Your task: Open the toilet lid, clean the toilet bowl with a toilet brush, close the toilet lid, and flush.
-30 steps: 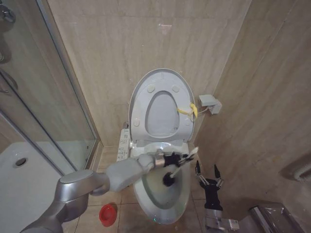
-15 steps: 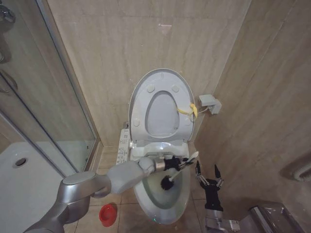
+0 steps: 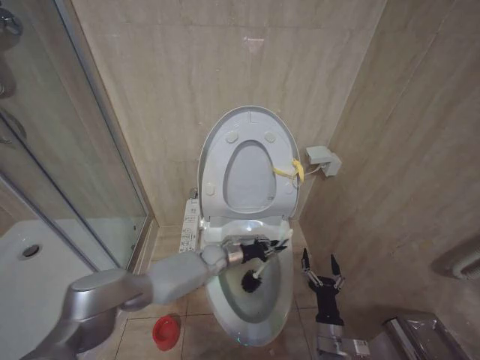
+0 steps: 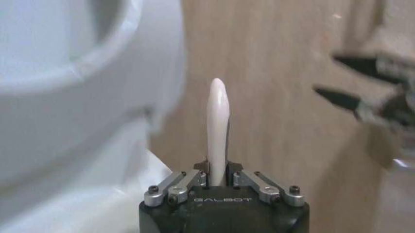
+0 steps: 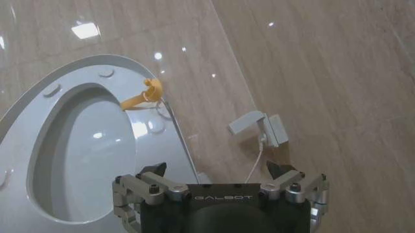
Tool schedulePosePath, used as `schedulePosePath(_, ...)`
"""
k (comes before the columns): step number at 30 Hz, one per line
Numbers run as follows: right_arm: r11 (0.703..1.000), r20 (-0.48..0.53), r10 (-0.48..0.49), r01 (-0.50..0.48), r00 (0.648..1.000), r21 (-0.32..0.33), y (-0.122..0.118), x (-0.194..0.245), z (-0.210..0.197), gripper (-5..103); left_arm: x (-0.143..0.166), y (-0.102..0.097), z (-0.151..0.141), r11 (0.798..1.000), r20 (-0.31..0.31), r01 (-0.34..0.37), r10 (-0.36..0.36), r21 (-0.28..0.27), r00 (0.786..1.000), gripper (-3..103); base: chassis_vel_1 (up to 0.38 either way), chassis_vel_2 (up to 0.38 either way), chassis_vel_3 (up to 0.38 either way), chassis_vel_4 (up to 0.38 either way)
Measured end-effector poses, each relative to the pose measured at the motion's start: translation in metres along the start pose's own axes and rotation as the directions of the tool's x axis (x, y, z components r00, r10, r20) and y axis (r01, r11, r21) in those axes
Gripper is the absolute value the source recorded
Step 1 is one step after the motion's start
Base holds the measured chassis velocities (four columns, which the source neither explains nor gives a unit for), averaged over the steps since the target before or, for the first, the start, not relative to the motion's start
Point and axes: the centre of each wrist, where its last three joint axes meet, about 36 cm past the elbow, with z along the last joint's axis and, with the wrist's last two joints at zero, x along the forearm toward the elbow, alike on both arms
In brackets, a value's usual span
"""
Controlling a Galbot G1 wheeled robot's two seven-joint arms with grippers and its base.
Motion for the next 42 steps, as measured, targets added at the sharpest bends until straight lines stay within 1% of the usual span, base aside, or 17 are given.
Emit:
schedulePosePath(3,1.000,-0.001,-0.006,0.006,1.000,-0.007,0.003,-0.002,0.002,100,0.017,-0.007,-0.022,0.992,-0.001,0.120,-0.120,0.046,0.993,18,0.000,0.000,0.000,0.000)
schedulePosePath(4,1.000,-0.001,-0.006,0.006,1.000,-0.007,0.003,-0.002,0.002,100,0.017,-0.007,-0.022,0.992,-0.001,0.120,-0.120,0.046,0.993,18,0.000,0.000,0.000,0.000)
schedulePosePath(7,1.000,-0.006,-0.013,0.013,1.000,-0.015,0.006,-0.005,0.006,100,0.057,-0.005,-0.025,0.980,-0.060,0.186,-0.182,0.067,0.982,18,0.000,0.000,0.000,0.000)
schedulePosePath(8,1.000,-0.006,-0.013,0.013,1.000,-0.015,0.006,-0.005,0.006,100,0.057,-0.005,-0.025,0.980,-0.060,0.186,-0.182,0.067,0.982,18,0.000,0.000,0.000,0.000)
schedulePosePath(10,1.000,-0.009,-0.016,0.016,1.000,-0.018,0.007,-0.005,0.007,100,0.088,-0.005,-0.012,0.976,-0.109,0.206,-0.198,0.067,0.974,18,0.000,0.000,0.000,0.000)
schedulePosePath(15,1.000,-0.011,-0.018,0.018,1.000,-0.019,0.008,-0.004,0.007,100,0.124,-0.006,0.012,0.974,-0.173,0.216,-0.203,0.061,0.964,18,0.000,0.000,0.000,0.000)
schedulePosePath(20,1.000,-0.014,-0.018,0.018,1.000,-0.019,0.008,-0.003,0.008,100,0.124,0.001,0.017,0.974,-0.207,0.222,-0.206,0.053,0.956,18,0.000,0.000,0.000,0.000)
schedulePosePath(25,1.000,-0.015,-0.015,0.015,1.000,-0.018,0.009,0.000,0.007,100,0.109,0.008,0.005,0.986,-0.244,0.166,-0.154,0.030,0.958,18,0.000,0.000,0.000,0.000)
schedulePosePath(28,1.000,-0.010,-0.009,0.009,1.000,-0.014,0.007,0.001,0.004,100,0.115,-0.002,0.002,0.993,-0.290,0.112,-0.100,0.023,0.952,18,0.000,0.000,0.000,0.000)
schedulePosePath(30,1.000,-0.008,-0.008,0.008,1.000,-0.013,0.007,0.001,0.003,100,0.119,-0.006,0.004,0.995,-0.300,0.101,-0.090,0.022,0.950,18,0.000,0.000,0.000,0.000)
schedulePosePath(32,1.000,-0.007,-0.008,0.008,1.000,-0.012,0.006,0.002,0.002,100,0.119,-0.009,0.005,0.995,-0.299,0.095,-0.084,0.023,0.951,18,0.000,0.000,0.000,0.000)
schedulePosePath(33,1.000,-0.005,-0.008,0.008,1.000,-0.010,0.006,0.002,0.002,100,0.114,-0.012,0.006,0.995,-0.284,0.096,-0.085,0.025,0.955,18,0.000,0.000,0.000,0.000)
schedulePosePath(35,1.000,-0.004,-0.006,0.006,1.000,-0.008,0.004,0.002,0.002,100,0.087,-0.013,0.000,0.994,-0.222,0.104,-0.095,0.030,0.970,19,0.000,0.000,0.000,0.000)
schedulePosePath(36,1.000,-0.004,-0.006,0.006,1.000,-0.008,0.004,0.002,0.002,100,0.087,-0.013,0.000,0.994,-0.222,0.104,-0.095,0.030,0.970,19,0.000,0.000,0.000,0.000)
schedulePosePath(40,1.000,-0.007,-0.005,0.005,1.000,-0.011,0.005,0.002,0.004,100,0.021,-0.011,-0.026,0.994,-0.086,0.103,-0.099,0.036,0.991,19,0.000,0.000,0.000,0.000)
schedulePosePath(41,1.000,-0.007,-0.005,0.005,1.000,-0.011,0.005,0.002,0.004,100,0.021,-0.011,-0.026,0.994,-0.086,0.103,-0.099,0.036,0.991,19,0.000,0.000,0.000,0.000)
schedulePosePath(42,1.000,-0.007,-0.005,0.005,1.000,-0.012,0.005,0.003,0.004,100,0.009,-0.012,-0.032,0.994,-0.062,0.101,-0.098,0.041,0.993,19,0.000,0.000,0.000,0.000)
